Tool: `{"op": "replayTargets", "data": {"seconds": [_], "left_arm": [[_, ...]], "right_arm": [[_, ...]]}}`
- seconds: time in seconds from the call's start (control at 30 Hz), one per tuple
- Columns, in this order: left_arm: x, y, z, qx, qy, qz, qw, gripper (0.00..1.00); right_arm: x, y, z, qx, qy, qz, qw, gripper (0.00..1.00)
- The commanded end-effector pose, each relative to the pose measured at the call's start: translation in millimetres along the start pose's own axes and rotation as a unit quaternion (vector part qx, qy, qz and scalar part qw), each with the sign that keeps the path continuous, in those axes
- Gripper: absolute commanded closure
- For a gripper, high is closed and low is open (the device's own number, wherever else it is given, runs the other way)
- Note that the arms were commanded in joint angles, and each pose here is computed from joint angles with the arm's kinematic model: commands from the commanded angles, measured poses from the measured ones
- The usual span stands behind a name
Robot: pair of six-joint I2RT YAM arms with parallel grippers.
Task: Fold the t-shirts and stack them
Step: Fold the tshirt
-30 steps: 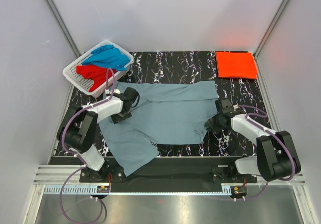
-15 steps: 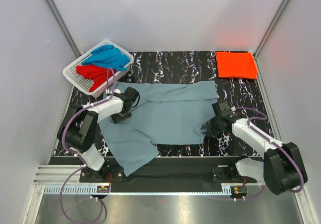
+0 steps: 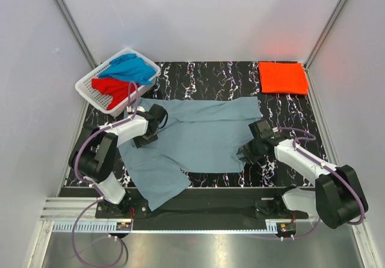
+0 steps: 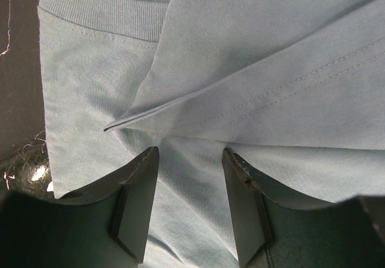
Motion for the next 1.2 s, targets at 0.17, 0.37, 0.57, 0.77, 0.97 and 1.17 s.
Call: {"op": "replayTargets", "data": {"seconds": [0.17, 0.37, 0.57, 0.77, 0.97, 1.17], "left_arm": [[4.3, -5.2, 7.7, -0.004, 0.007, -0.003, 1.000, 0.47], [4.8, -5.1, 7.9, -0.005, 0.008, -0.004, 1.000, 0.48], [5.3, -5.4, 8.5, -0.006, 0.010, -0.004, 1.000, 0.47], [4.9, -5.4, 7.0, -0.004, 0.009, -0.004, 1.000, 0.47], [4.6, -4.7, 6.4, -0.004, 0.007, -0.004, 1.000, 0.47], [5.4, -5.6, 7.1, -0.001, 0.010, -0.001, 1.000, 0.47]], "right_arm": [[3.5, 9.2, -1.0, -0.012, -0.006, 0.007, 1.000, 0.68], [3.6, 10.6, 2.5, -0.010, -0.006, 0.009, 1.000, 0.72], [1.3, 8.9, 5.1, -0.014, -0.020, 0.011, 1.000, 0.88], [-3.9, 6.0, 0.1, -0.007, -0.051, -0.008, 0.999, 1.00], [-18.0, -5.8, -26.2, 0.024, -0.130, -0.054, 0.990, 1.00], [-32.0, -21.9, -45.7, 0.070, -0.199, -0.099, 0.973, 1.00]]}}
Point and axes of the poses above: each gripper's point midway between its finger pads, its own z axis out along the fingers, its own y axis along the line the jaws close on, x = y × z, the point moved 10 cm from there along -z, back along the fingers, and after that the axes turned 15 degrees about z, right-handed, at the moved point
